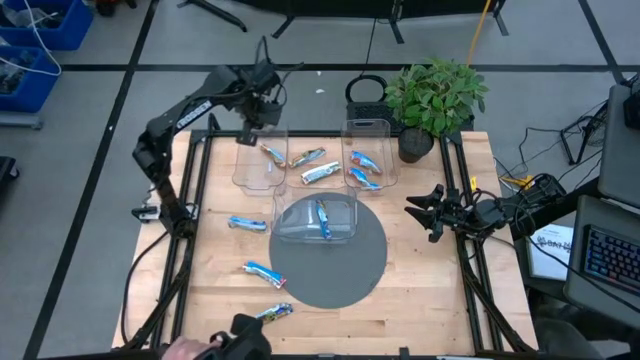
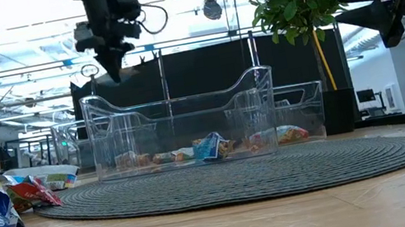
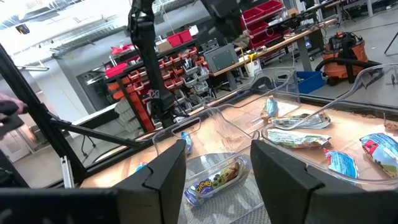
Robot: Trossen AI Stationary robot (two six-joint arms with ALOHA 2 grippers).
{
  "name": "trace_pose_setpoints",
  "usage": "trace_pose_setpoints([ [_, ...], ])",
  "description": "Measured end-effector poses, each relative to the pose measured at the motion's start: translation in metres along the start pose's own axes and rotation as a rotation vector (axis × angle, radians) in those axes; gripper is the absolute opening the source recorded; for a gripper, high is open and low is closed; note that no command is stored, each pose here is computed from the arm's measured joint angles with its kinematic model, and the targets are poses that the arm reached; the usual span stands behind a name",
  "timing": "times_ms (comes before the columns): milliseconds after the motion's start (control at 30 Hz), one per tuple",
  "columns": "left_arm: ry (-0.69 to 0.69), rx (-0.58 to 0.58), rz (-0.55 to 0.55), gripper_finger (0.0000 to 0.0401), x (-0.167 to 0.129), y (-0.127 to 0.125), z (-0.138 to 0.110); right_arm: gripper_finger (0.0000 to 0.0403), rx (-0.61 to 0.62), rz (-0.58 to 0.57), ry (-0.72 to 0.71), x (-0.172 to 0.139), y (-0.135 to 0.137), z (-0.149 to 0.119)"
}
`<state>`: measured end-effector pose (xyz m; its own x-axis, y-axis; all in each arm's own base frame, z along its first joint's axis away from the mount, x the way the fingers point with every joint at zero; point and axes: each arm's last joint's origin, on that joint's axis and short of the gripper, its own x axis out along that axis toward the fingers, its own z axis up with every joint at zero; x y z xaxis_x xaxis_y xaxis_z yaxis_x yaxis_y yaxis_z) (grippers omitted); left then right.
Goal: Pick and place Granola Bars by type
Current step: Put the yellow granola bar into the top left transparent bin
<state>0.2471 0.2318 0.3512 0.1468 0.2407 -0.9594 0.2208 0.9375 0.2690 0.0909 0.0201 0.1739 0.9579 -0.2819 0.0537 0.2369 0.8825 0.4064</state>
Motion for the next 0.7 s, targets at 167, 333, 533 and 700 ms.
trace_pose_setpoints([
  [167,0.044,0.01,-0.07,0.0007,0.025,-0.002,0.003,0.0171,0.0,0.0,0.0,0.0,0.0,0.0],
  [333,0.081,0.045,-0.132,0.0007,0.051,-0.014,0.004,0.0171,0.0,0.0,0.0,0.0,0.0,0.0],
  [533,0.088,0.05,-0.149,0.0007,0.081,-0.027,0.005,0.0171,0.001,0.0,0.0,0.0,0.0,0.0],
  [700,0.109,0.067,-0.17,0.0007,0.107,-0.038,0.0,0.0171,0.0,0.0,0.0,0.0,0.0,0.0],
])
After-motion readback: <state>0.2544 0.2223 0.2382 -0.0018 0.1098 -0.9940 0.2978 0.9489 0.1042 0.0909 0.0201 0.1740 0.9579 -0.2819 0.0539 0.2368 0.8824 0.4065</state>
